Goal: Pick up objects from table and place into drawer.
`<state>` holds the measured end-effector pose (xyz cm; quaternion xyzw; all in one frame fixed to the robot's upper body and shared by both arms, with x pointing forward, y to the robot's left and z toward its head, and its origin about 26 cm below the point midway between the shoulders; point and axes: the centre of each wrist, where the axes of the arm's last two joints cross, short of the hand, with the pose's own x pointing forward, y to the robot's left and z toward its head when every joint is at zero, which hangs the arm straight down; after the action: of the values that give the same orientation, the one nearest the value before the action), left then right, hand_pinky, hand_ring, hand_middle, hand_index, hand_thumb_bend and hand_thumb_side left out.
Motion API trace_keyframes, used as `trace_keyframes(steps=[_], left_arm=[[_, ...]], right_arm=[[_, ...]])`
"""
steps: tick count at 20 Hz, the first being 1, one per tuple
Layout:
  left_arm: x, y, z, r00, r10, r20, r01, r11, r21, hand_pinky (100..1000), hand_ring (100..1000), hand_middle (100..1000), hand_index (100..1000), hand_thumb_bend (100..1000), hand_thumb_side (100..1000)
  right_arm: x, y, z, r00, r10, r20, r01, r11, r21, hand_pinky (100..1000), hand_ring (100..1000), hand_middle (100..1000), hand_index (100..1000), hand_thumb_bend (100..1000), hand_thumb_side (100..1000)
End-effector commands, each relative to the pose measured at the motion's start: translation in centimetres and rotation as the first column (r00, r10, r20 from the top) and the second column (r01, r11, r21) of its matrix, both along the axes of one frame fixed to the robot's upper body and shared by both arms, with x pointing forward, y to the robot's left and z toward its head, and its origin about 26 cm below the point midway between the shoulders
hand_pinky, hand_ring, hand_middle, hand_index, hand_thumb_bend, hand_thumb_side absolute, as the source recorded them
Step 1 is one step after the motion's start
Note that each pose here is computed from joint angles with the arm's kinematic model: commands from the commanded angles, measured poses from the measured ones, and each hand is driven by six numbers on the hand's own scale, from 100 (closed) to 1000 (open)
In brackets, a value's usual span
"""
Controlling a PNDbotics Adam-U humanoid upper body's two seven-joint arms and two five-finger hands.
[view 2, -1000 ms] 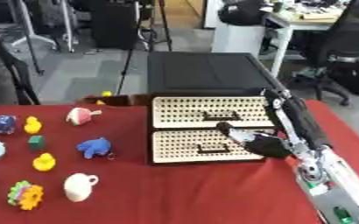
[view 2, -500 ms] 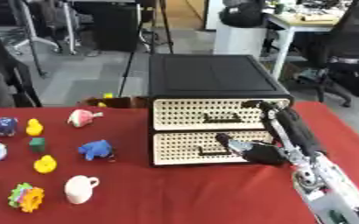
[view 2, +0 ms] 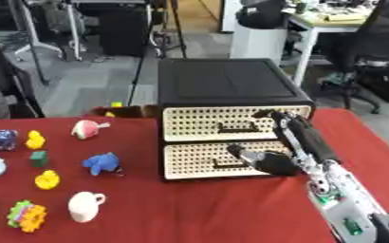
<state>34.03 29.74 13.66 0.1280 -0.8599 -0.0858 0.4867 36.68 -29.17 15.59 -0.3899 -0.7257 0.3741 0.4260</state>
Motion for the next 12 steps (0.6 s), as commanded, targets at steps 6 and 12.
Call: trace_keyframes(steps=[6, 12], left_arm=[[0.1, -0.05, 0.92, 1.0, -0.011, 0.027, 0.011, 1.0, 0.01, 737, 792, 872, 874, 1000, 1000], [0.1, -0.08, 0.88, 1.0, -0.013, 0.025, 0.012, 1.0, 0.009, 737, 792, 873, 874, 1000, 1000]], right_arm=[[0.98, 0.13, 0.55, 1.0, 0.02, -0.008, -0.02, 0.999, -0.041, 100, 100, 100, 799, 686, 705], [1.45, 0.44, 0.47, 0.999, 0.032, -0.02, -0.033, 0.998, -0.057, 100, 100, 100, 798, 688, 706]])
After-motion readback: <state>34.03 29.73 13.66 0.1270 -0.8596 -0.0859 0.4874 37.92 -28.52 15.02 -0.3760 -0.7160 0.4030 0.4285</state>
